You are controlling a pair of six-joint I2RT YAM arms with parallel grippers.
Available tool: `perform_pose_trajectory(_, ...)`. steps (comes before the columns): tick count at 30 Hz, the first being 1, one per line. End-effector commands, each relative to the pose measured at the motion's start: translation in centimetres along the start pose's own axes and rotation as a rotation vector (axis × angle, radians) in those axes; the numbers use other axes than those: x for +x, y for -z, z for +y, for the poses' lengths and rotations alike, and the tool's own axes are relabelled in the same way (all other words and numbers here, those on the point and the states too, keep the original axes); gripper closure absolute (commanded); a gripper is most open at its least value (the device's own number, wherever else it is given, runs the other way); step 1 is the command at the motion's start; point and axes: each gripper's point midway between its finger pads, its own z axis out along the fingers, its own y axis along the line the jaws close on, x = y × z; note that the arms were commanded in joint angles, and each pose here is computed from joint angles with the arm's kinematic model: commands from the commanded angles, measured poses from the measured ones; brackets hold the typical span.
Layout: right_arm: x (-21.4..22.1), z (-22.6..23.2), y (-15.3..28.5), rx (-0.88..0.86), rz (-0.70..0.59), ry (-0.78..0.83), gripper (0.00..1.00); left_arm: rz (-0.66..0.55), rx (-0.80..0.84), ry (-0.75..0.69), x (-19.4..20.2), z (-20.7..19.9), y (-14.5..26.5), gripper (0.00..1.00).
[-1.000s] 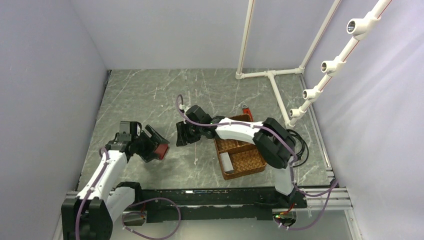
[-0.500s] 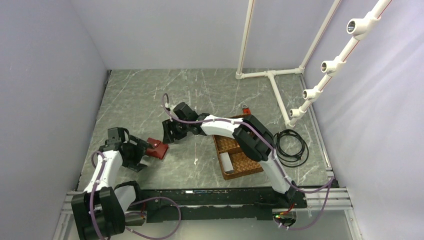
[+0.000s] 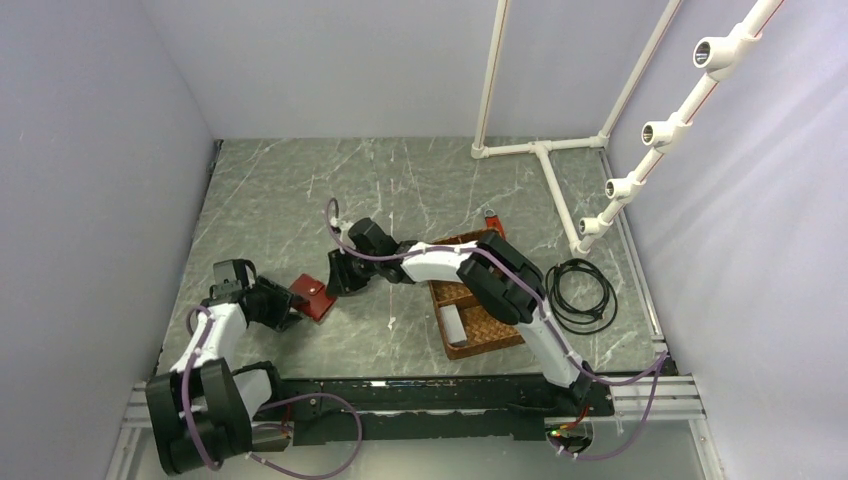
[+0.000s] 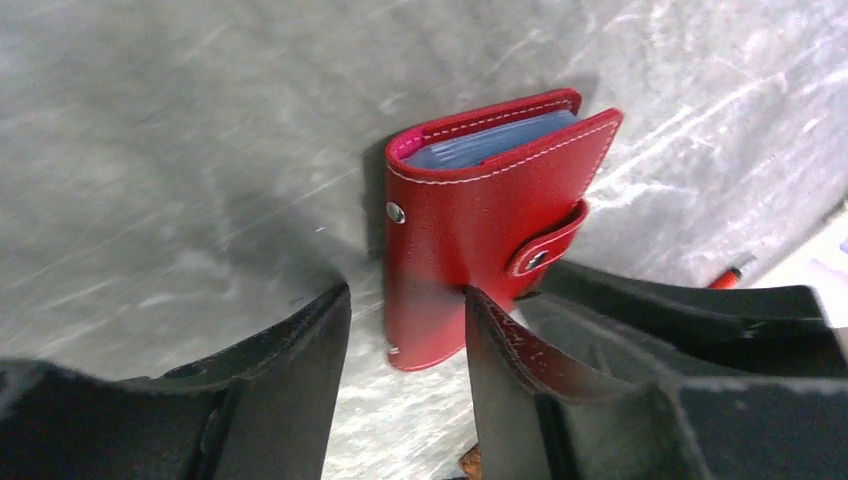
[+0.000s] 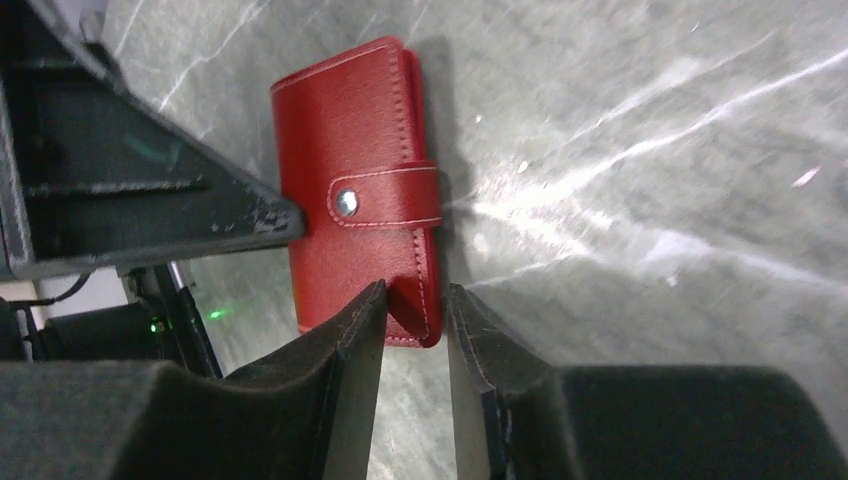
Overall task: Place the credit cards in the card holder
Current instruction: Open the card holder at the center of the board.
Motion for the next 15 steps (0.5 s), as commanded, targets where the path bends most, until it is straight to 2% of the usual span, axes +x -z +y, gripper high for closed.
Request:
perform_pose_trajectory(1, 1.9, 1.8, 1.0, -0.013, 0.014, 0.001, 0.7, 0.043, 0.116, -0.088, 0.0, -1.8, -1.3, 0.51)
perform_pose_trajectory(3, 2.8, 1.2, 1.9, 0.053, 0.023, 0.007, 0.72, 0.092, 0.168, -0.109, 0.7, -2.6, -1.7, 0.6)
perform_pose_trajectory(5, 3.6, -0.3, 3.4, 0.182, 0.04, 0.035, 0.69, 0.138, 0.192, -0.12, 1.6, -2.6, -2.1, 0.67)
perform_pose_trajectory(7, 3.8, -2.1, 5.1, 0.321, 0.058, 0.073, 0.61, 0.184, 0.227, -0.13, 2.6, -2.8, -2.4, 0.7)
perform_pose_trajectory(9, 3.4, -3.6, 6.7, 0.442, 0.068, 0.109, 0.5, 0.227, 0.252, -0.136, 3.7, -2.9, -2.8, 0.77)
perform_pose_trajectory(12, 2.4, -3.7, 8.0, 0.544, 0.045, 0.197, 0.38, 0.258, 0.258, -0.145, 4.5, -2.8, -3.2, 0.88)
perform_pose_trajectory(15, 1.1, -2.7, 7.5, 0.599, 0.006, 0.299, 0.28, 0.254, 0.233, -0.162, 4.4, -2.5, -3.5, 0.91)
